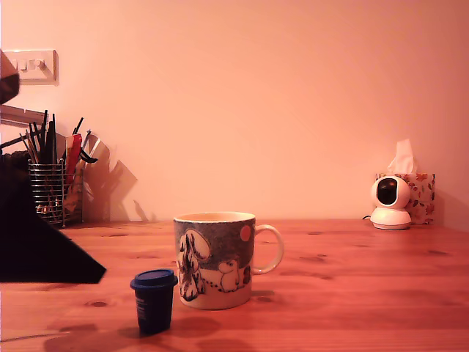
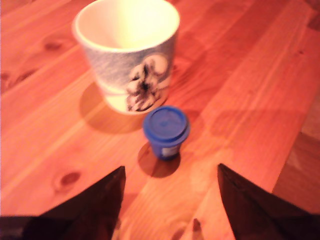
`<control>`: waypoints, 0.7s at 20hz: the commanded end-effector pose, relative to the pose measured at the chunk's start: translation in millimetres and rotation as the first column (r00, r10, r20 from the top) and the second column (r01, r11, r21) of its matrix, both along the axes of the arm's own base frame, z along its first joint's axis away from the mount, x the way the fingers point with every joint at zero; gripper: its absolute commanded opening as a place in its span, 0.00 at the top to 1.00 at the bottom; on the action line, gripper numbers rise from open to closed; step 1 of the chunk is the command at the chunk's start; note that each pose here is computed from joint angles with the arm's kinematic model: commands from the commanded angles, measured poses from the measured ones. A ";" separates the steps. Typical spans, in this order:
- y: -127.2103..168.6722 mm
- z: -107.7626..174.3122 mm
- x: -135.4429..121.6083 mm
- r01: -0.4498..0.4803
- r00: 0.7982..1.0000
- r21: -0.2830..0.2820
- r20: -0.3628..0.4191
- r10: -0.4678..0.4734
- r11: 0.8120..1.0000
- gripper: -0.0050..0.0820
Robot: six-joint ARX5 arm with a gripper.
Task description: Pick up the coffee capsules on the table and drop them inside the coffee cup
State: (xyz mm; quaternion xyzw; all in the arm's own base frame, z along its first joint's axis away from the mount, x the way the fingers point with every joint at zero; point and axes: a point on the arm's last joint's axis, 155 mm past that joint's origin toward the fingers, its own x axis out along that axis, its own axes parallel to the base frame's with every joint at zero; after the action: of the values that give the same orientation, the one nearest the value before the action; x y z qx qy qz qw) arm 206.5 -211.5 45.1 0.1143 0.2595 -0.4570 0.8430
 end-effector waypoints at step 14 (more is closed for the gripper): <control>-21.8 -20.8 5.6 0.097 0.994 0.076 -0.058 -0.093 0.992 0.34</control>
State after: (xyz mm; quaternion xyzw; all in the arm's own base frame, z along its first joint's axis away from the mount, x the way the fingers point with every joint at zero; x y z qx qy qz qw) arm 211.7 -230.8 22.6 0.1411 0.3018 -0.4834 0.8095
